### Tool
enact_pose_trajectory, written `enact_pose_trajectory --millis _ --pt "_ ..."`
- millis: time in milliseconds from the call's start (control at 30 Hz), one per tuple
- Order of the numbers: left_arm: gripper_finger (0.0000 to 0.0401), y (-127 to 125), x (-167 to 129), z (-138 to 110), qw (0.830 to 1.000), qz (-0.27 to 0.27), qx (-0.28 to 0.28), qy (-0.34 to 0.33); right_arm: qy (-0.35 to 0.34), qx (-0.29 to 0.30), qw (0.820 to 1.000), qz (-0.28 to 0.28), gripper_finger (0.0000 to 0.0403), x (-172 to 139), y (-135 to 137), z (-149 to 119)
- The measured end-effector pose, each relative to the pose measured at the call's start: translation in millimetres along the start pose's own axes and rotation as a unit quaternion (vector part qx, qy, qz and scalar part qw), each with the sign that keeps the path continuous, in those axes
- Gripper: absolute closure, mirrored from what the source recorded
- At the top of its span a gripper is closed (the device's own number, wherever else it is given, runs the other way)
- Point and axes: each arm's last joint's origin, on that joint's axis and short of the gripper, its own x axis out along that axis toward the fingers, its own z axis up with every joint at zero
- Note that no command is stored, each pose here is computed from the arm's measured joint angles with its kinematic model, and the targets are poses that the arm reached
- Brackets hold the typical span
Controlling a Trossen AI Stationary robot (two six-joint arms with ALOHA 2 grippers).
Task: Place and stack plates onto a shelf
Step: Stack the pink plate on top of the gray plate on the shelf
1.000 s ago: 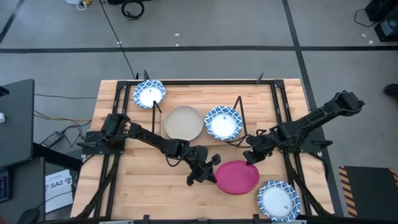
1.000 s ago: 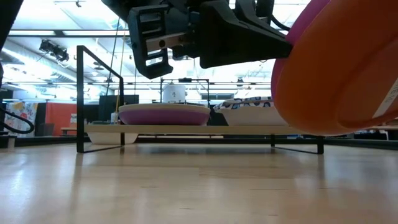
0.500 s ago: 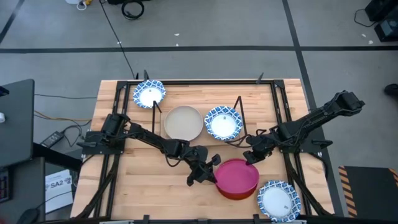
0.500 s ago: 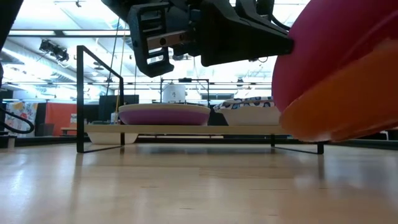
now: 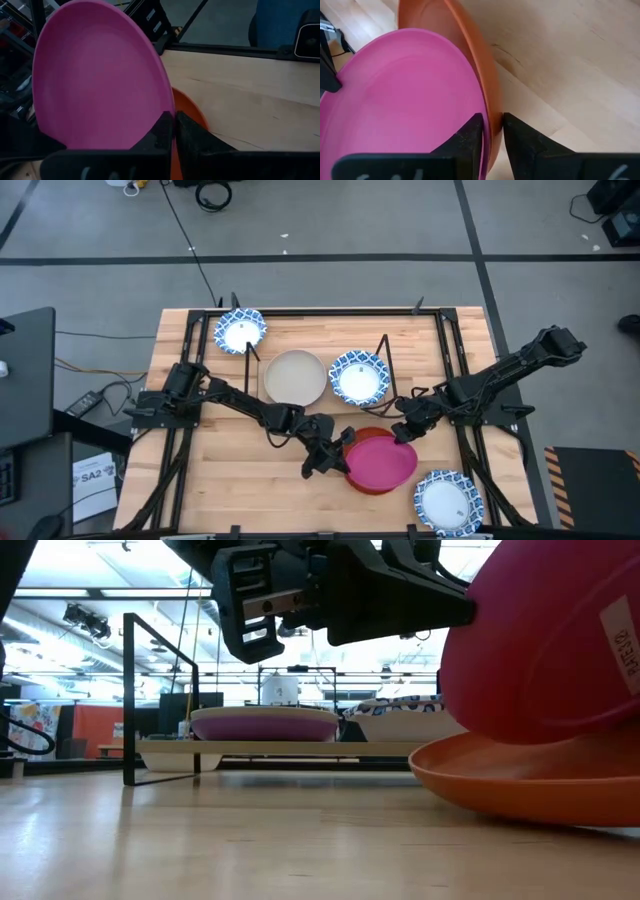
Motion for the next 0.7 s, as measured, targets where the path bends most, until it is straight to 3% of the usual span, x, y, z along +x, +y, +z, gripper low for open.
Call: enact_pose_trajectory --millis 700 --pt "0.0386 0.5 -0.1 0.3 1.0 0.001 0.001 -0.003 0.002 -0.007 1.0 -0.021 0.022 -0.1 -4.1 -0.4"
